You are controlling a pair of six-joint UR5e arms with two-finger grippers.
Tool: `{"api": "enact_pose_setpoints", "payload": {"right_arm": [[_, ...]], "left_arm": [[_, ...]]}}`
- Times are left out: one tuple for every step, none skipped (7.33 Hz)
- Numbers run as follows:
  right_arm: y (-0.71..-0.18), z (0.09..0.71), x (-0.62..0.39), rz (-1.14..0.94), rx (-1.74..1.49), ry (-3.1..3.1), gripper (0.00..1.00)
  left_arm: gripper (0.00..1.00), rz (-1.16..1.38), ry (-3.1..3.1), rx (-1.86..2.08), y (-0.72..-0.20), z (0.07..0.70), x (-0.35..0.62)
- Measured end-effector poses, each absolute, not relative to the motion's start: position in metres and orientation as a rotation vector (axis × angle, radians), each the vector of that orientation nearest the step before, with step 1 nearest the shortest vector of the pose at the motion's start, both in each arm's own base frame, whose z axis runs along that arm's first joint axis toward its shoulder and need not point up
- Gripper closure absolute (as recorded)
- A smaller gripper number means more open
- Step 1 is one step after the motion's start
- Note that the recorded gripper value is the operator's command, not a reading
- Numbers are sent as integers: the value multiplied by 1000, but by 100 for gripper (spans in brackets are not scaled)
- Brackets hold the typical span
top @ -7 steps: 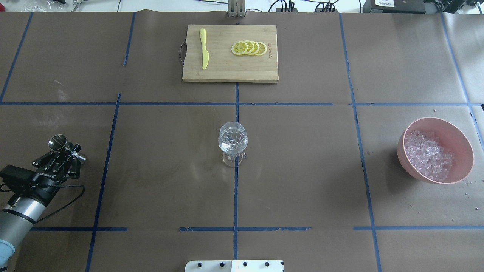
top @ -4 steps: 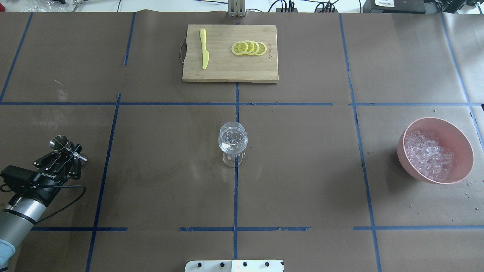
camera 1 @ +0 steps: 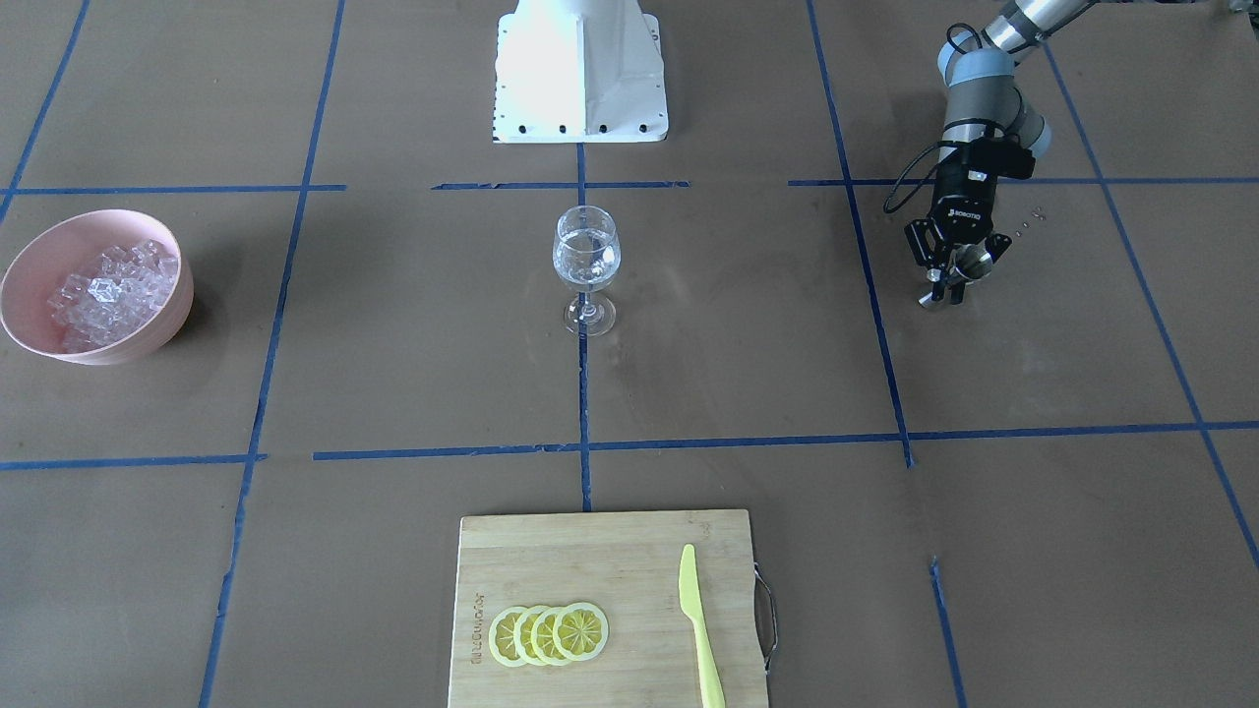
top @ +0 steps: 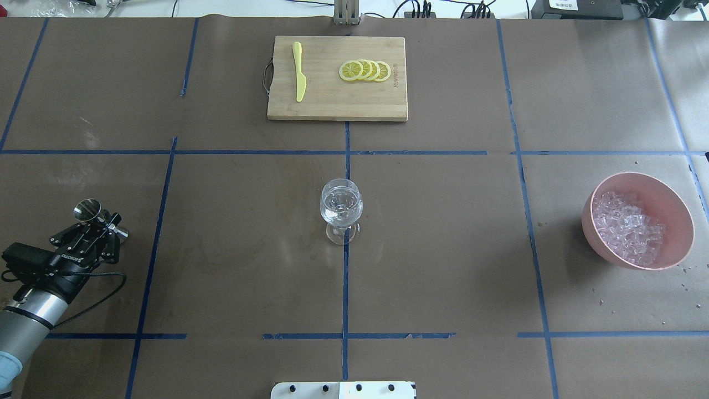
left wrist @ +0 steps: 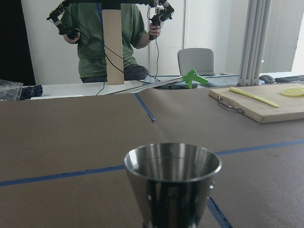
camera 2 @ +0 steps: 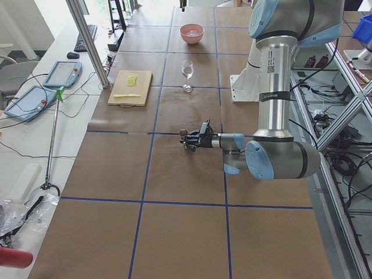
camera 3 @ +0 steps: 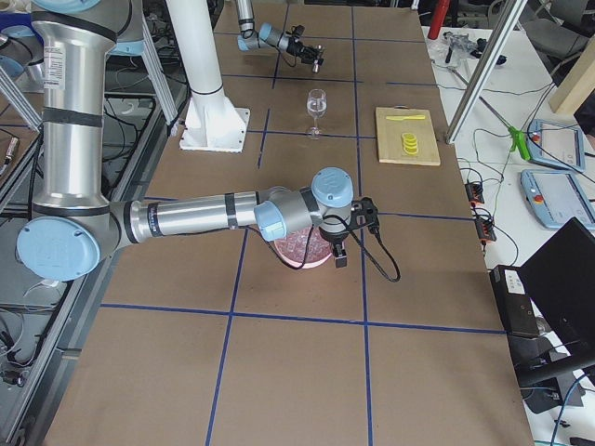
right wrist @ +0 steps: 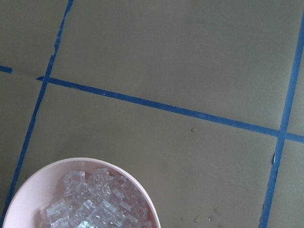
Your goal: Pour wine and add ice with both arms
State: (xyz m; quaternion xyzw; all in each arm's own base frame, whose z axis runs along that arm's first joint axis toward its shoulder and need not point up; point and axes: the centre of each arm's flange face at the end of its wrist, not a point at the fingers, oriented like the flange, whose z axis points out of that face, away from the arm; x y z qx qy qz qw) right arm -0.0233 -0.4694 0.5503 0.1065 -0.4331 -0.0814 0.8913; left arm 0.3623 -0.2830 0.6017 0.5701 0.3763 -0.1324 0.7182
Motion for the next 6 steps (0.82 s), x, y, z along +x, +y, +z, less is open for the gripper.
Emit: {"api": "enact_pose_setpoints", "payload": {"right_arm": [[-469, 547, -23, -166, 224, -900, 0], [-469, 545, -23, -162, 225, -900, 0], [-468, 544, -23, -160, 225, -901, 0], [-468, 543, -23, -159, 226, -901, 0], [-468, 543, -23, -159, 227, -901, 0], [-468, 542, -23, -158, 227, -901, 0]], "left_arm": [[64, -295, 836, 1258, -283, 602, 363], [41, -295, 839, 1255, -283, 602, 363], [24, -293, 841, 1253, -283, 602, 363], [21, -291, 843, 1252, -283, 602, 363], [21, -289, 845, 1250, -282, 602, 364], [10, -287, 846, 1249, -282, 602, 364]]}}
